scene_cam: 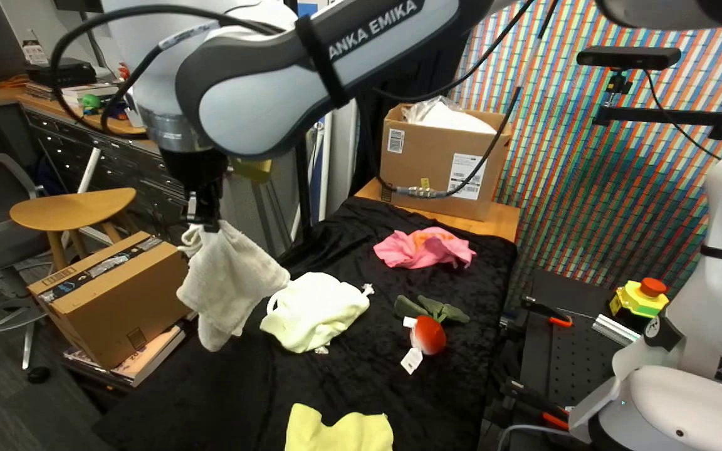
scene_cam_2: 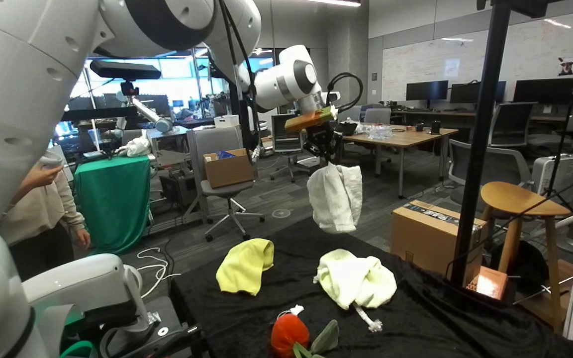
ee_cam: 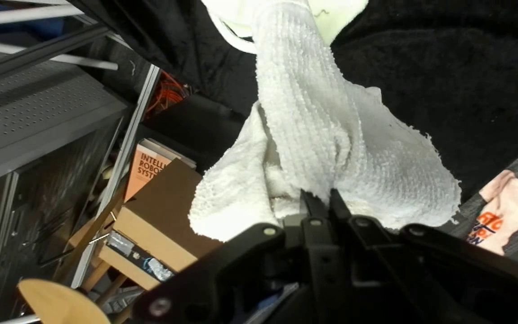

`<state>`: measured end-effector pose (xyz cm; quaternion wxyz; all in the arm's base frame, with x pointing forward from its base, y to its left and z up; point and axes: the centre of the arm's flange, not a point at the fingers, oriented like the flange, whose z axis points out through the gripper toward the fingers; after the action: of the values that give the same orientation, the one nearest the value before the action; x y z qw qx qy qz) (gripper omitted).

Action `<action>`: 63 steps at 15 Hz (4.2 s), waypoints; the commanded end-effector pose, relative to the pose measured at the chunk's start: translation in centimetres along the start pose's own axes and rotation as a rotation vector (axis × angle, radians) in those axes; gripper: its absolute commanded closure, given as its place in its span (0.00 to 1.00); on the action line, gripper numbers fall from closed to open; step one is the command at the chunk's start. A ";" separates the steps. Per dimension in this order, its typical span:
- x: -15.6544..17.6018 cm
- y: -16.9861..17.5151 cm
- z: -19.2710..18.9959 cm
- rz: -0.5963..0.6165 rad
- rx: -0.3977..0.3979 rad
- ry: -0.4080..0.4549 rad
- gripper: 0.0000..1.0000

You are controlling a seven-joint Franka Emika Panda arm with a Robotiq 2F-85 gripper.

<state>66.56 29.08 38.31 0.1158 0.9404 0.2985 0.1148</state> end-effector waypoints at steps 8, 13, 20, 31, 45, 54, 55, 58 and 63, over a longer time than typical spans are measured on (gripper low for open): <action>-12.1 5.8 -5.1 0.117 -0.022 -0.022 0.70; -14.5 7.4 -3.1 0.190 -0.015 -0.074 0.39; -19.6 12.8 2.3 0.466 -0.031 -0.180 0.00; -32.3 21.2 15.8 0.918 0.043 -0.530 0.00; -42.4 22.2 26.0 1.165 0.171 -0.814 0.00; -43.8 23.1 29.3 1.250 0.162 -0.837 0.00; -43.8 23.3 29.5 1.260 0.161 -0.837 0.00; -44.0 23.7 30.2 1.279 0.156 -0.839 0.00; -44.5 24.3 31.4 1.331 0.154 -0.844 0.29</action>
<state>52.25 -20.25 9.62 0.0679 0.8995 -0.3647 -0.2307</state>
